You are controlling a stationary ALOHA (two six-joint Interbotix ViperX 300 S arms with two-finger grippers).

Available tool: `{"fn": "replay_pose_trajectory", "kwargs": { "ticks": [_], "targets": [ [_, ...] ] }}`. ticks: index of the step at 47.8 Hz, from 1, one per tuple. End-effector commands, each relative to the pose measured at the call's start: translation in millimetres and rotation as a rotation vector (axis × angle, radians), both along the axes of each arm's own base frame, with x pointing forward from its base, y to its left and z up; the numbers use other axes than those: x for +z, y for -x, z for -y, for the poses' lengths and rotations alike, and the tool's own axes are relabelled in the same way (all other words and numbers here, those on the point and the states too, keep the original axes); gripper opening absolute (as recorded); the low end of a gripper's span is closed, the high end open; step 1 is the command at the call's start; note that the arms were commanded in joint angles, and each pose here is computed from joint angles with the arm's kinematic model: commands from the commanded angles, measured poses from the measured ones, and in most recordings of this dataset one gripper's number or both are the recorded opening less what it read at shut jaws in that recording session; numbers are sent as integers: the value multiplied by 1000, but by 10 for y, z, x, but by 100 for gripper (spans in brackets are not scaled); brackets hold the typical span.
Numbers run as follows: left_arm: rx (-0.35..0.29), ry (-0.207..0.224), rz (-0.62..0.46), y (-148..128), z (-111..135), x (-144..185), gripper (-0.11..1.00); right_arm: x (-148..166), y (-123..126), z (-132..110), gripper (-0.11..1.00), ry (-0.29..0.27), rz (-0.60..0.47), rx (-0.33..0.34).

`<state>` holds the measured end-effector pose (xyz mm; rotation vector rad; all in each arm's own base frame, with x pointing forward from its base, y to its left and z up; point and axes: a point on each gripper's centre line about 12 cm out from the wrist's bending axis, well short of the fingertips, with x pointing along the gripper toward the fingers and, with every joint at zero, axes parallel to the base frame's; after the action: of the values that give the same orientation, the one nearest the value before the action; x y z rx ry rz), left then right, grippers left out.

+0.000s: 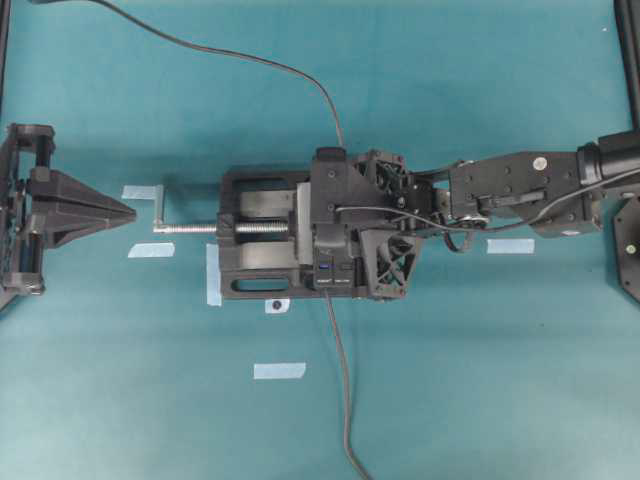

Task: Insert the USB into the second port from the front of the fixed hub.
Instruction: 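Push the USB plug into the second port with the right gripper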

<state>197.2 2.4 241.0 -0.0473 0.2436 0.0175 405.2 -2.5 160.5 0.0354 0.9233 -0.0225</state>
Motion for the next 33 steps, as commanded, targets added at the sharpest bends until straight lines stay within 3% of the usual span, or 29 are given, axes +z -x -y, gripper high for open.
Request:
{"fn": "replay_pose_trajectory", "kwargs": {
  "ticks": [1,33],
  "targets": [
    [1,0,15,-24,-3,58,0,66,-9,-12,8,-3,18,-2],
    [1,0,15,-24,-3,58,0,37,-25,-12,8,-3,12,-2]
  ]
}}
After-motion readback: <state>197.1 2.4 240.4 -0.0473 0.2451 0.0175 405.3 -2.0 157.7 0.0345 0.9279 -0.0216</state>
